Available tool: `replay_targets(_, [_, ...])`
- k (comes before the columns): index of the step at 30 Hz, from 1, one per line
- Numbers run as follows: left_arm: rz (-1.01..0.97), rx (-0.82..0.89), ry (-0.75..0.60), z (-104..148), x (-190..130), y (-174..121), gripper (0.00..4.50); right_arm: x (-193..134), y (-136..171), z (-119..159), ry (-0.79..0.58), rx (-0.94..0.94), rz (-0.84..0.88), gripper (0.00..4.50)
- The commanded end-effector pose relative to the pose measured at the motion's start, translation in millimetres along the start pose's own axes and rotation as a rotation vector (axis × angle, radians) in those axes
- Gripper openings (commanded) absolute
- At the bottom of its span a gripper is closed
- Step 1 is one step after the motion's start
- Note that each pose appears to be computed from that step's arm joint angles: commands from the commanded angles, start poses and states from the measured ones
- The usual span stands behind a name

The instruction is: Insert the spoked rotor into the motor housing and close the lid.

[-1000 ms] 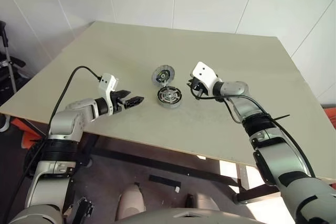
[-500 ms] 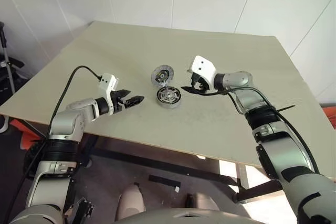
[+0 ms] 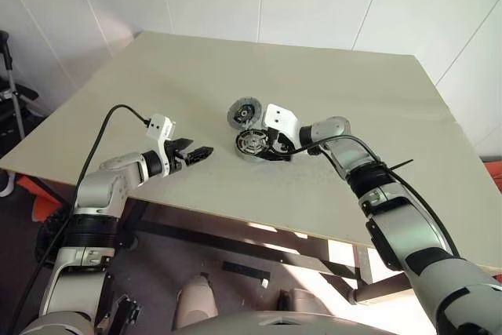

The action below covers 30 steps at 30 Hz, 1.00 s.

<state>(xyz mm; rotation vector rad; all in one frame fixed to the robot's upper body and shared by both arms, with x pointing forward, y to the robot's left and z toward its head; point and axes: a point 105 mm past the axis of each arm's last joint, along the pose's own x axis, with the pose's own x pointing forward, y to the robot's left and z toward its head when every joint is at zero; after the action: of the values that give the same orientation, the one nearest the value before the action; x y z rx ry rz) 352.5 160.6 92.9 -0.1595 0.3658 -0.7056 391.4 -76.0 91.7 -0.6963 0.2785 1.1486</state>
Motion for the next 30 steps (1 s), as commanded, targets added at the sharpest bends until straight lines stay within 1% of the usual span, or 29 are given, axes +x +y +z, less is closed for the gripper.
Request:
replay_targets(1, [-0.006,0.042,-0.052,17.0,-2.3,-3.7,4.47,-6.6,-1.6,2.7,-0.004,-0.012,-0.011,3.87])
replay_targets(9, [-0.004,0.045,-0.050,16.3,0.5,-3.4,4.47,-16.0,-1.1,1.5,0.005,-0.018,-0.018,3.87])
replay_targets(13, [0.001,0.043,-0.053,15.5,-0.1,-2.4,4.47,-20.1,-0.6,-6.5,0.028,-0.007,-0.022,3.87])
replay_targets(21, [0.007,0.041,-0.058,14.1,-0.5,-2.3,4.47,-13.0,19.2,2.9,-0.004,-0.011,0.052,3.87])
replay_targets(25, [0.010,0.040,-0.059,13.4,-0.7,-2.7,4.47,-9.3,19.0,-2.0,0.015,0.000,0.049,3.87])
replay_targets(30, [0.015,0.037,-0.060,11.9,-1.8,-2.0,4.47,-5.8,18.7,1.6,0.009,0.002,0.053,3.87])
